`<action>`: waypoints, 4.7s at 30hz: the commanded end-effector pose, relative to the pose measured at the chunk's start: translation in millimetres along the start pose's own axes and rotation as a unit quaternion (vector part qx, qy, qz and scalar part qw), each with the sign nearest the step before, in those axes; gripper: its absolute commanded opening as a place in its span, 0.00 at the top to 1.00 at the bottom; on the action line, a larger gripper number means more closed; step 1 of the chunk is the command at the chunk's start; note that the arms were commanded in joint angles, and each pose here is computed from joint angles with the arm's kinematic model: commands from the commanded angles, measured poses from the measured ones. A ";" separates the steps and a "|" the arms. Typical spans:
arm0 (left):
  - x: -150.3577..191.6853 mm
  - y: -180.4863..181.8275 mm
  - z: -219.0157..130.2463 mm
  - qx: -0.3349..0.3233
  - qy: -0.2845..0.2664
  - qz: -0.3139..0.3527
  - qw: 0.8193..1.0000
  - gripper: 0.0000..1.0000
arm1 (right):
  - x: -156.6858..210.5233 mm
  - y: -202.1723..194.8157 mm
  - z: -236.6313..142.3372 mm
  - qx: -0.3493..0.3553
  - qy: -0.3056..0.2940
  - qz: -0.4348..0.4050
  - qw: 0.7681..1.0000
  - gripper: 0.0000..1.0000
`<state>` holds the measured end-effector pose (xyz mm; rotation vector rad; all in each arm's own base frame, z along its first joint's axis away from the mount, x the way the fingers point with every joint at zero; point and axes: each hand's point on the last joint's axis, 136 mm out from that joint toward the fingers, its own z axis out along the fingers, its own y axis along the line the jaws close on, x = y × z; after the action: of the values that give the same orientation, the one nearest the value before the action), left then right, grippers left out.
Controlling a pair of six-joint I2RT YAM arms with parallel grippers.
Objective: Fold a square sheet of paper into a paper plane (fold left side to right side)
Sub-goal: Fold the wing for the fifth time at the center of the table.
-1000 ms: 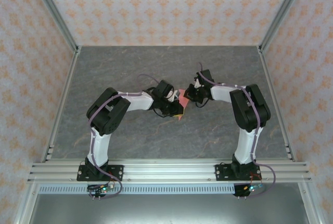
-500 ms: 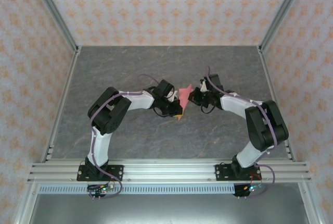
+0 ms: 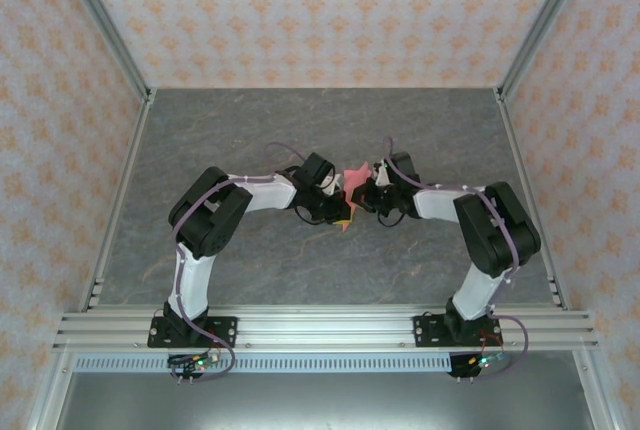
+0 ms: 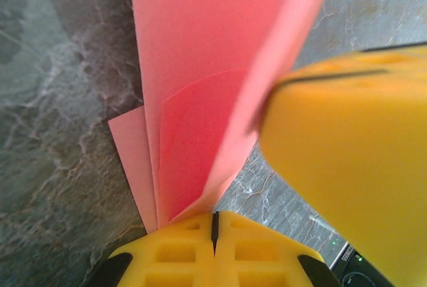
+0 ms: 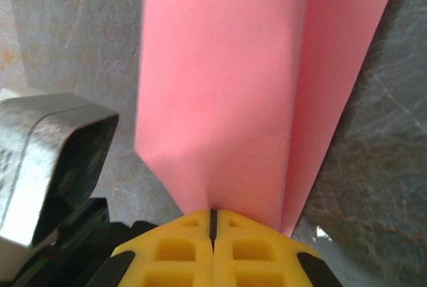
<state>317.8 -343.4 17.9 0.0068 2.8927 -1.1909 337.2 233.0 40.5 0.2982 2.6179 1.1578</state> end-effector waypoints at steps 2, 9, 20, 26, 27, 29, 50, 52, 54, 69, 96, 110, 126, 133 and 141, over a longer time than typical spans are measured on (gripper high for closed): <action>14.1 41.1 9.9 -0.064 0.021 -0.043 0.997 1.00 | -17.0 13.1 7.1 -0.017 -0.017 -0.024 0.999 1.00; 15.0 43.1 9.5 -0.064 0.023 -0.047 0.997 1.00 | -23.7 -0.2 16.2 0.017 -0.016 -0.052 0.998 1.00; 15.2 47.4 8.3 -0.061 0.022 -0.056 0.996 1.00 | -25.9 -24.9 23.3 0.050 -0.012 -0.057 0.997 1.00; 17.8 51.6 7.3 -0.064 0.026 -0.064 0.996 1.00 | -38.5 -41.7 16.5 0.051 -0.034 -0.053 0.997 1.00; 17.5 52.0 6.9 -0.064 0.026 -0.065 0.995 1.00 | -41.0 -42.6 15.3 0.050 -0.037 -0.055 0.997 1.00; 18.3 52.6 7.2 -0.065 0.028 -0.066 0.995 1.00 | -46.0 -43.7 13.3 0.049 -0.043 -0.060 0.996 1.00; 20.8 54.4 8.1 -0.066 0.033 -0.070 0.995 1.00 | -112.5 -66.1 -8.5 0.066 -0.093 -0.034 0.993 1.00; 20.3 54.0 8.2 -0.065 0.033 -0.069 0.995 1.00 | -118.6 -70.3 -10.5 0.065 -0.096 -0.028 0.993 1.00; 20.4 54.1 8.2 -0.065 0.033 -0.069 0.995 1.00 | -124.6 -73.8 -12.5 0.066 -0.099 -0.023 0.993 1.00; 16.1 47.5 7.1 -0.055 0.023 -0.061 0.996 1.00 | -125.6 -26.8 -61.4 0.017 -0.142 -0.037 0.989 1.00; 17.2 24.9 -15.7 -0.043 0.017 -0.026 0.999 1.00 | -46.6 -54.6 19.1 0.083 -0.002 0.020 0.996 1.00; 17.1 -38.3 -27.4 0.022 0.019 0.043 0.999 0.98 | -44.2 -55.7 19.9 0.086 0.004 0.021 0.996 1.00; 18.2 -4.5 -7.5 -0.037 0.033 0.028 0.998 0.97 | -41.7 -58.8 19.9 0.094 0.011 0.019 0.995 1.00; 18.2 4.2 -7.0 -0.049 0.028 0.022 0.998 0.97 | -40.3 -61.7 19.5 0.101 0.014 0.018 0.995 1.00; 21.2 10.1 -4.5 -0.049 0.032 0.016 0.998 0.97 | -40.1 -63.4 19.2 0.106 0.015 0.018 0.994 1.00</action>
<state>299.7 -341.6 25.6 0.1062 2.9575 -1.1098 390.4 211.1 21.9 0.3042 2.6579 1.0648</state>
